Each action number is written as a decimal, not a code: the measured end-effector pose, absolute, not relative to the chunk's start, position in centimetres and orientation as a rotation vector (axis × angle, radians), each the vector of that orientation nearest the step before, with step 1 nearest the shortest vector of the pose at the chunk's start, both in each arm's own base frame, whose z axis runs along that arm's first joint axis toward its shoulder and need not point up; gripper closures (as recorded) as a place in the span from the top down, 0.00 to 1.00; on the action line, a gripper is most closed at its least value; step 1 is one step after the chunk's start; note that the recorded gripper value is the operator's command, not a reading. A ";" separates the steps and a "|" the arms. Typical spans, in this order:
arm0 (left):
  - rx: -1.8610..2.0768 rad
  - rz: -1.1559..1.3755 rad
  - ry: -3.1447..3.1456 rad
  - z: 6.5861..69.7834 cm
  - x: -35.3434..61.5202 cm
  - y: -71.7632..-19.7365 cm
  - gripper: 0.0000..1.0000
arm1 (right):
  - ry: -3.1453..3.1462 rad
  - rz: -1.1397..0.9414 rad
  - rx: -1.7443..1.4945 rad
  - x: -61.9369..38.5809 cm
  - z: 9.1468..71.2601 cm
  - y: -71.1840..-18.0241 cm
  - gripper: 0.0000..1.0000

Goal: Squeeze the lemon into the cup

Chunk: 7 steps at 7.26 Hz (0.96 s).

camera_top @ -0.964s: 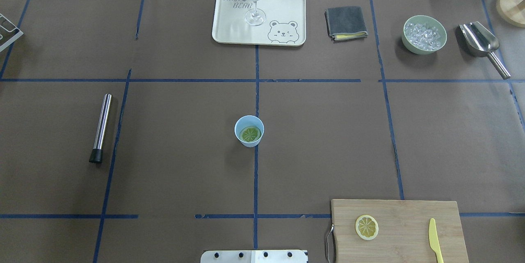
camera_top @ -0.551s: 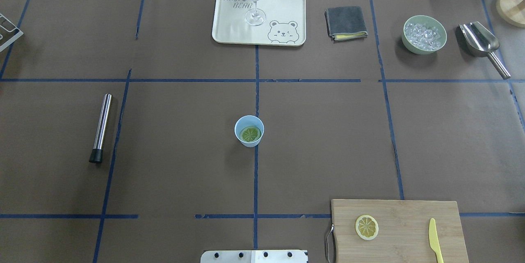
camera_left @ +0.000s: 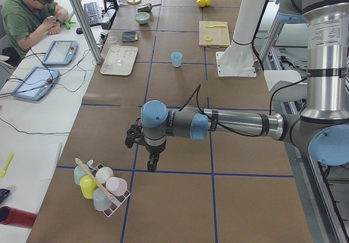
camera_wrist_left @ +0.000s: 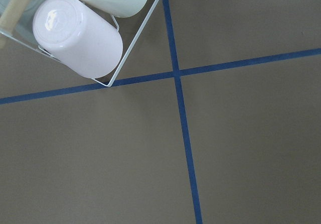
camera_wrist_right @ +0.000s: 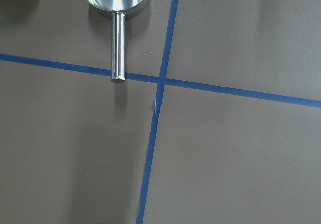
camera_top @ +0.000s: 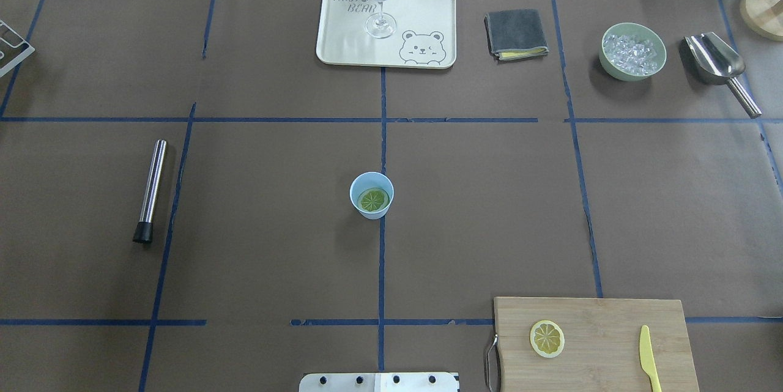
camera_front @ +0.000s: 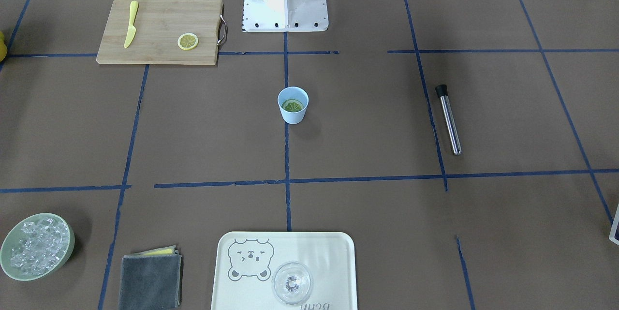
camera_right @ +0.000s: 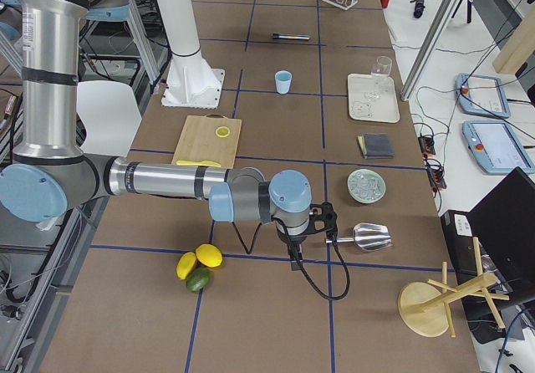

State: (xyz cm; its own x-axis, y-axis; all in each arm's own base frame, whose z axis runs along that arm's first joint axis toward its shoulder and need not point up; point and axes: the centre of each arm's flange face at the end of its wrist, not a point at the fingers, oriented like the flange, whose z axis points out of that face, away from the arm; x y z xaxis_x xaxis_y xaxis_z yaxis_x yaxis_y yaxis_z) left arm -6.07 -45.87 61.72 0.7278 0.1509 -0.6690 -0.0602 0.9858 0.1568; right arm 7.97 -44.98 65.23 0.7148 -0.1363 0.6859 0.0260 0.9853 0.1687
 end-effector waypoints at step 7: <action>0.128 0.117 0.751 61.7 -6.0 -45.8 1.00 | -0.763 -0.086 0.147 8.1 65.8 -44.7 1.00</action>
State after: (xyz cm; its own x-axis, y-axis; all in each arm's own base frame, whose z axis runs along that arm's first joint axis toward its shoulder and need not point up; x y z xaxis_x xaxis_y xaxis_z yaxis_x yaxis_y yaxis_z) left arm -6.04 -45.83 61.66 0.7255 0.1515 -0.6713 -0.0600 0.9857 0.1577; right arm 8.08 -44.69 65.76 0.7197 -0.1306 0.6819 0.0242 0.9863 0.1634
